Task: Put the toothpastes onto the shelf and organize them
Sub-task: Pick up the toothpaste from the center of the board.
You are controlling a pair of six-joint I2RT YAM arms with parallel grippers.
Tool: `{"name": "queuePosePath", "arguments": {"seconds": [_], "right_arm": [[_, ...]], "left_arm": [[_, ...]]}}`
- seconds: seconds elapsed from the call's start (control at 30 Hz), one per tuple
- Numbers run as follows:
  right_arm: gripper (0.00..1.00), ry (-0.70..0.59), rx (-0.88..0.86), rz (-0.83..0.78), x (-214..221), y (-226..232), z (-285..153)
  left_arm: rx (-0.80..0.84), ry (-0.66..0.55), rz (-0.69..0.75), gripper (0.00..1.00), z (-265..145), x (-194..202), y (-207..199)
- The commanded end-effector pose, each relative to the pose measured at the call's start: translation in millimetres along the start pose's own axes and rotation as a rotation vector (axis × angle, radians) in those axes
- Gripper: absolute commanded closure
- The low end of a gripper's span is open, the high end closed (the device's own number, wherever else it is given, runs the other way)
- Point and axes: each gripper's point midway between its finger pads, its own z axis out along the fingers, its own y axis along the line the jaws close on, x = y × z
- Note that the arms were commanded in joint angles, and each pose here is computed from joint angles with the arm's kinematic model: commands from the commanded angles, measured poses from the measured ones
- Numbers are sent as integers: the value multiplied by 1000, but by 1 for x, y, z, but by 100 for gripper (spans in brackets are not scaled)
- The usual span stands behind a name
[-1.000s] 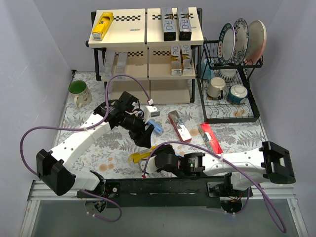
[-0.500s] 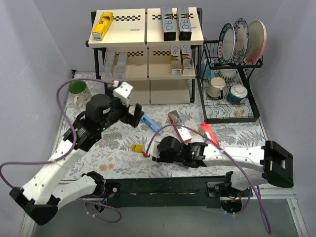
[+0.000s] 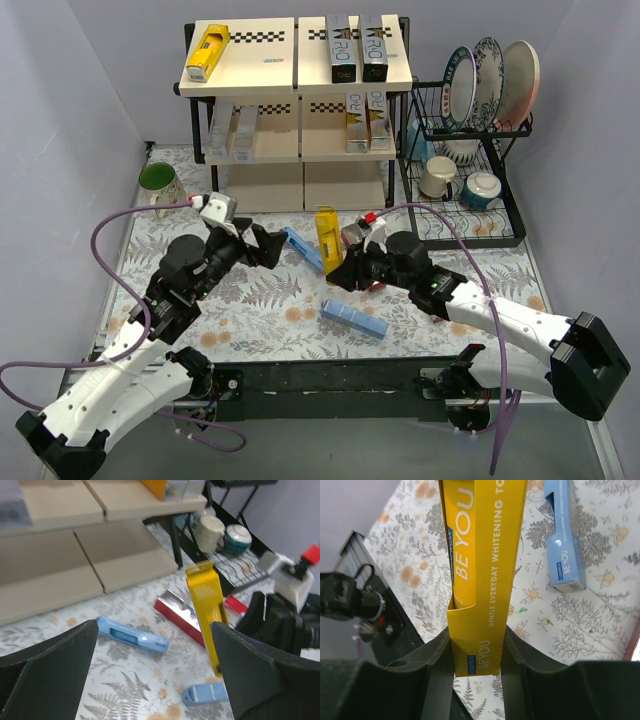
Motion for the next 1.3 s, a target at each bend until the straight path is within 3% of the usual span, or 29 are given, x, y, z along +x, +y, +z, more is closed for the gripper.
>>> {"name": "queuePosePath", "arguments": {"seconds": [0.0,0.3,0.53,0.93,1.27], "right_arm": [[85,-179,-132,344,-43,19,-14],[84,-318,-150,686,-64,11,-30],[79,-399,-132,805,-79,5,-36],[75,-450,-148,844,-88,5,-45],[73,-484,-160,859,-89,5,-52]], "left_arm": [[165,70,-115,2,7,30,-31],[340,64,-184,2,6,56,-67],[382,63,-165,2,8,72,-93],[266,17,-15,7,29,90,-116],[169,-93,-4,14,44,89,-113]]}}
